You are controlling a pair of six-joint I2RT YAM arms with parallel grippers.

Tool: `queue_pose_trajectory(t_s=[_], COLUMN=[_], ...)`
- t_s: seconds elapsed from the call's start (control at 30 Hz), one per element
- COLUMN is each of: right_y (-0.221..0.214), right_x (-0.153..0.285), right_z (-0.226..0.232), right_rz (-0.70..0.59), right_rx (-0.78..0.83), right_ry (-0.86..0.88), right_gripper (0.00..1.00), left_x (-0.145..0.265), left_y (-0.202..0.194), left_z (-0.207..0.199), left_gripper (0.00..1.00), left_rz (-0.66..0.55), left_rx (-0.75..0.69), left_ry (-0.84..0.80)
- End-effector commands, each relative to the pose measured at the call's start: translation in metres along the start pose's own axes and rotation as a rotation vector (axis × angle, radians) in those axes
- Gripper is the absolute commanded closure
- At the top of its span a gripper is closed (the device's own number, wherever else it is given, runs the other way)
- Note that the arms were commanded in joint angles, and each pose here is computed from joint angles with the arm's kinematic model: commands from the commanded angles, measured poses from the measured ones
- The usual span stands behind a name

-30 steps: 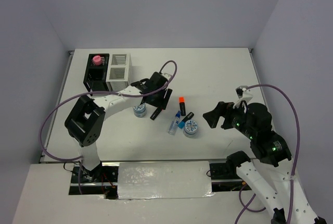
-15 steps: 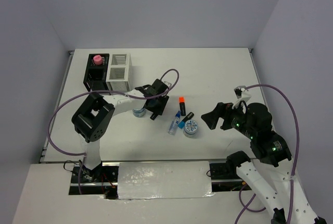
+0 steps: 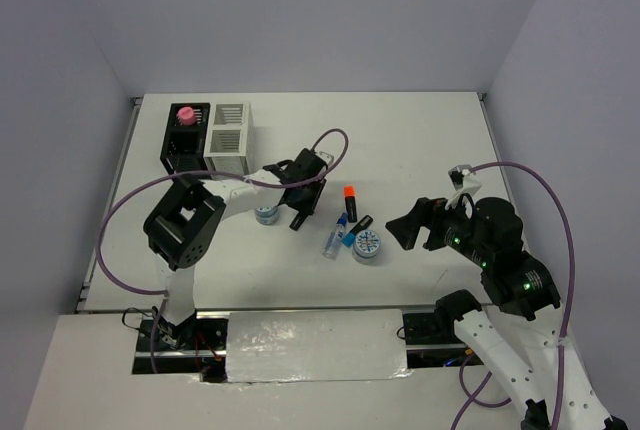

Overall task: Sort the stationery into containers
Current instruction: Pick up the pen from the center of the board.

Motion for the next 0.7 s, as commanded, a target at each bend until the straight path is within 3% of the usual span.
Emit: queue_pose_trajectory(t_s=[0.0,0.1,0.13,0.17,0.27,0.37,0.5,0.67], right_y=[0.012,0.012,0.012,0.012,0.011,0.011,0.012,0.011], right_x=[0.004,0.004,0.004,0.003,0.002,0.0,0.0,0.0], right_z=[0.006,0.006,0.007,0.008,0.009,0.01,0.011,0.008], right_rz=[-0.063,-0.063,-0.064,-0.062,-0.061,-0.063,-0.068,-0.064], right_rx=[0.038,0.04,0.041,0.041,0.039,0.035,0.037,0.05], right_ry=[0.035,0.039,0.043,0.052,0.069,0.079,0.086,0.066], right_gripper=[0.0,0.0,0.0,0.0,0.0,0.0,0.0,0.0], left_x=[-0.009,-0.009,-0.009,-0.008,0.003,0.032,0.087,0.147], left_y=[-0.006,-0.008,-0.007,-0.007,0.006,0.04,0.105,0.179], left_z=[0.002,0.004,0.003,0.003,-0.003,-0.01,-0.009,0.034], left_gripper=[0.64,0.82,0.96,1.0,1.0,1.0,1.0,1.0], left_rz=[0.033,0.036,0.033,0.032,-0.013,-0.14,-0.369,-0.647], left_rx=[-0.014,-0.013,-0.013,-0.011,-0.002,0.012,0.069,0.258], left_ry=[0.012,0.017,0.016,0.014,-0.016,-0.028,-0.016,0.046])
Point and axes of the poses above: each gripper's point midway between its finger pads, its own x axis back along the fingers, its own z axis along the line the jaws close on, y = z × x, the point moved 5 cm from there along x, back along the fingers, and after that the axes turned 11 degrees about x, right-handed, at the moved point
